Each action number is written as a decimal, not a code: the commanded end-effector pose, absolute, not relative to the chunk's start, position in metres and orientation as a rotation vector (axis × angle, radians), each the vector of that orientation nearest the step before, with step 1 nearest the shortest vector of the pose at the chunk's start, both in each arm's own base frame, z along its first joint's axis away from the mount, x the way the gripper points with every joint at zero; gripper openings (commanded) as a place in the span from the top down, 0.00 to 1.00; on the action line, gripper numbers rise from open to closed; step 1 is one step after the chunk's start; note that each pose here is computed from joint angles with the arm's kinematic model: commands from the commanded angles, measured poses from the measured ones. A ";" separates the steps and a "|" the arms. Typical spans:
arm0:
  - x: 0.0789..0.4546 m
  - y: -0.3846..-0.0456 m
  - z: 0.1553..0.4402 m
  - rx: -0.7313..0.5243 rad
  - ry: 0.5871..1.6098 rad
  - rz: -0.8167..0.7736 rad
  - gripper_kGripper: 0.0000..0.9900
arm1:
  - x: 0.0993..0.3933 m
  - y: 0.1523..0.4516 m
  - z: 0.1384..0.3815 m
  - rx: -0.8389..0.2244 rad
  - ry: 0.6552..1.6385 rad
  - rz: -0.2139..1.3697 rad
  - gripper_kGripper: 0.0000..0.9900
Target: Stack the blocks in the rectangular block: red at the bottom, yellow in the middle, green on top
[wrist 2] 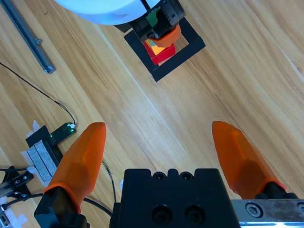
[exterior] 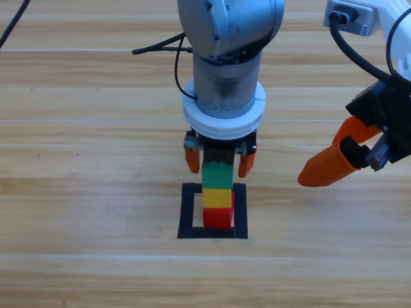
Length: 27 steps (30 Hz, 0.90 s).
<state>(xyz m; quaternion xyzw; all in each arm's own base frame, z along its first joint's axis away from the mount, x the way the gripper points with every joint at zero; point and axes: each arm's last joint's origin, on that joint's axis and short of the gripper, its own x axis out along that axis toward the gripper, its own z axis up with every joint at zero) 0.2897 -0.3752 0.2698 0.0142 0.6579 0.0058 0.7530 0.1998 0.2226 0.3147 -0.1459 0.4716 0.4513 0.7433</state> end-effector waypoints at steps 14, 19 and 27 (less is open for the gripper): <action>0.281 -0.387 0.257 0.066 1.448 0.017 0.00 | 0.213 0.227 0.300 -0.316 1.111 0.970 0.01; 0.277 -0.380 0.288 0.022 1.401 -0.031 0.00 | 0.209 0.223 0.307 -0.313 1.094 0.974 0.01; 0.274 -0.333 0.366 -0.062 1.267 -0.096 0.00 | 0.207 0.221 0.313 -0.309 1.076 0.978 0.01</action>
